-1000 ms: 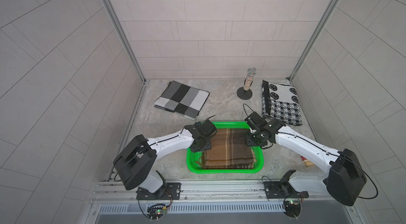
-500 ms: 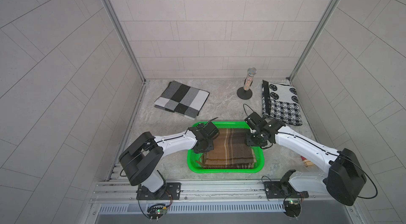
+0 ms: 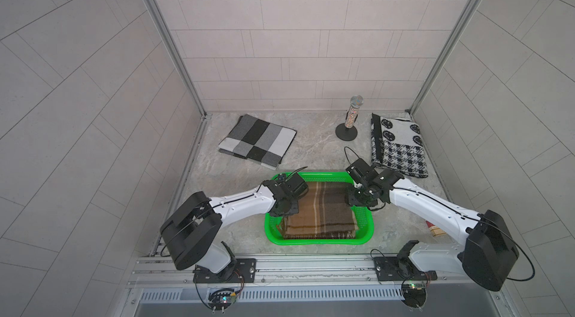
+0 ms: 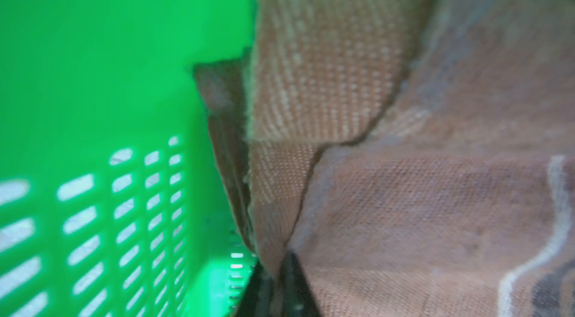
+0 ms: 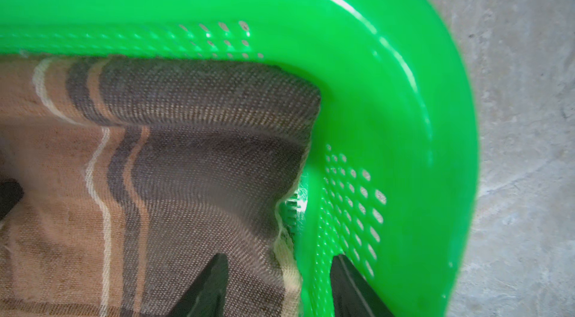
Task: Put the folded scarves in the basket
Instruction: Adjust the scarf at the center of the board.
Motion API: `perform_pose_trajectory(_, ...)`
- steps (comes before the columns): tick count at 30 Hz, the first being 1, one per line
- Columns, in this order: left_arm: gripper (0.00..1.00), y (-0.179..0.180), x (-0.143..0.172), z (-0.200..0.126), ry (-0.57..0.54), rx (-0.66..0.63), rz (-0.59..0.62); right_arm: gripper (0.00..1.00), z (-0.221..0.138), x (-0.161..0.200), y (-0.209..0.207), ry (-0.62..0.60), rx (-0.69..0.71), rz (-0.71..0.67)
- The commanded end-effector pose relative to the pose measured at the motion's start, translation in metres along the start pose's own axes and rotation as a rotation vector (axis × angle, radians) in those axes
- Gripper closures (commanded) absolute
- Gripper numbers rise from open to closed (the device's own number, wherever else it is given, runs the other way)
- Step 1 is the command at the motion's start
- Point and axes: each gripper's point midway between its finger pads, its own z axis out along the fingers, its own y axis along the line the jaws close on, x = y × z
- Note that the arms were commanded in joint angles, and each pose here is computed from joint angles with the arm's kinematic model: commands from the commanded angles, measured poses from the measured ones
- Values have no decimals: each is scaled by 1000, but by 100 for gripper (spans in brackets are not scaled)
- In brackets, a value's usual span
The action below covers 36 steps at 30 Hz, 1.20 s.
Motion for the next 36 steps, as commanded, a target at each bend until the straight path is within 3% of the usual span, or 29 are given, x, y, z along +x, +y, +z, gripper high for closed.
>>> perform_pose_trajectory(1, 59, 9, -3, -17, -14, -32, 0, 42, -14, -4, -8, -45, 27, 8)
perform_pose_trajectory(8, 48, -5, -50, -110, -240, 127, -70, 50, -44, -22, 11, -138, -79, 6)
perform_pose_trajectory(11, 45, 3, -73, -135, -257, 162, -110, 51, -57, -35, 25, -170, -124, -7)
perform_pose_trajectory(15, 38, 36, -116, -146, -267, 161, -206, 51, -70, -56, 43, -206, -159, -36)
perform_pose_trajectory(21, 36, 96, -190, -109, -244, 164, -434, 50, -77, -100, 83, -235, -221, -86)
perform_pose_trajectory(26, 38, 121, -242, -62, -215, 140, -523, 50, -65, -127, 118, -210, -271, -103)
perform_pose_trajectory(31, 46, 140, -291, -25, -229, 68, -455, 49, -51, -142, 139, -183, -288, -122)
perform_pose_trajectory(36, 51, 149, -300, 27, -84, 26, -418, 49, -30, -146, 159, -126, -327, -140)
